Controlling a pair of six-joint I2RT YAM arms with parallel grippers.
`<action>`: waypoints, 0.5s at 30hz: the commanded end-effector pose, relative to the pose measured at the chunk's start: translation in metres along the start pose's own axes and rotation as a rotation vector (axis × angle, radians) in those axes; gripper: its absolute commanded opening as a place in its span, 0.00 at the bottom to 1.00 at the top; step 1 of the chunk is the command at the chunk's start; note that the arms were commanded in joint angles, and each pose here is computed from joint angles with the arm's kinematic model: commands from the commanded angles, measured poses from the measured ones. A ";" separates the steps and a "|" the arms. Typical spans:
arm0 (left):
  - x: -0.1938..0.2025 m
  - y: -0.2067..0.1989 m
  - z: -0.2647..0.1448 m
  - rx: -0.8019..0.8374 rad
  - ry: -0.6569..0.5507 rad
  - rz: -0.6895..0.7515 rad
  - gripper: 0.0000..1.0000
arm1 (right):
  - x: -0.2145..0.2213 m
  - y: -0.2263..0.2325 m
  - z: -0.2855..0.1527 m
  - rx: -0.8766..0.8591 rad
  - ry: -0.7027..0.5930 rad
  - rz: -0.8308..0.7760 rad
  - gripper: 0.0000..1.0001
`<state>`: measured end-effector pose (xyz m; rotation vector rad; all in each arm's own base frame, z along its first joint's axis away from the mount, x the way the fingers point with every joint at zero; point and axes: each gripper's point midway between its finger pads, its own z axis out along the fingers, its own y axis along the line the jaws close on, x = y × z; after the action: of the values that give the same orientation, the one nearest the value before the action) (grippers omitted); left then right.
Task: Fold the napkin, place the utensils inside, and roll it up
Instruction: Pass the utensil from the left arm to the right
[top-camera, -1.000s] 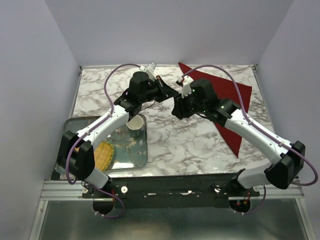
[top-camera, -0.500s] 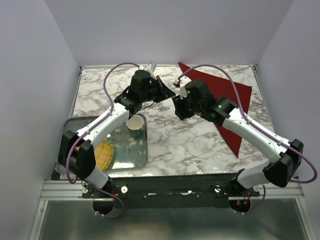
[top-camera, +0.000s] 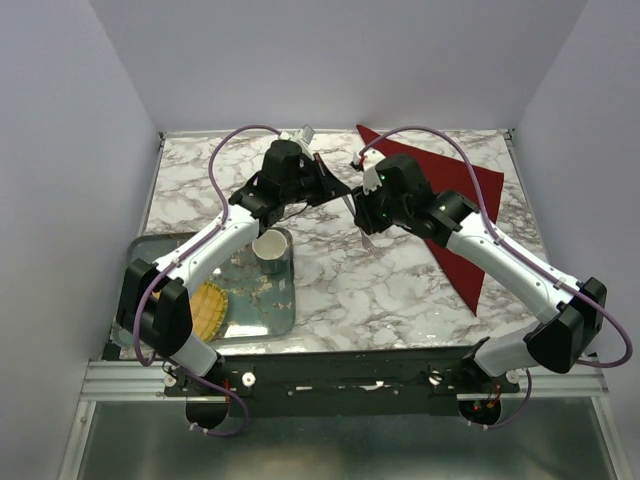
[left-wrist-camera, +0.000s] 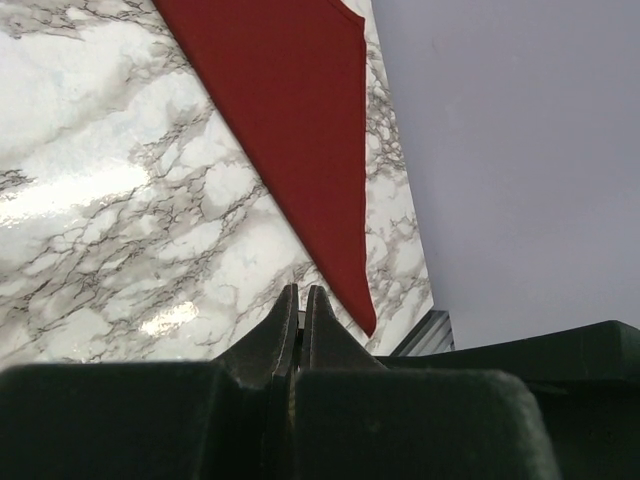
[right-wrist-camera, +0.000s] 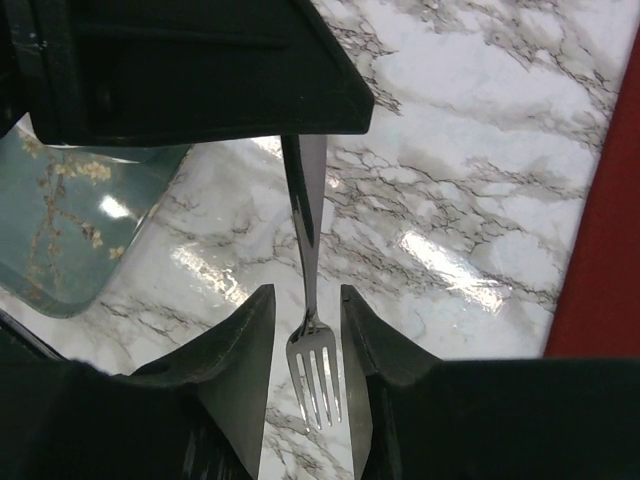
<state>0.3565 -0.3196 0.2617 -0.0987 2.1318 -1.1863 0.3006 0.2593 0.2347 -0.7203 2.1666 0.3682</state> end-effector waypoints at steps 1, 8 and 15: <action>-0.004 -0.018 -0.009 0.062 -0.007 0.012 0.00 | -0.002 0.016 0.008 -0.095 -0.010 0.001 0.42; -0.004 -0.024 -0.013 0.083 -0.009 0.010 0.00 | 0.005 0.014 0.016 -0.086 0.015 0.001 0.40; -0.004 -0.025 -0.015 0.087 -0.010 0.008 0.00 | 0.009 0.012 0.018 -0.084 0.026 0.000 0.34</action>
<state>0.3521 -0.3216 0.2675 -0.0852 2.1229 -1.2197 0.2982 0.2734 0.2240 -0.7642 2.1798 0.4394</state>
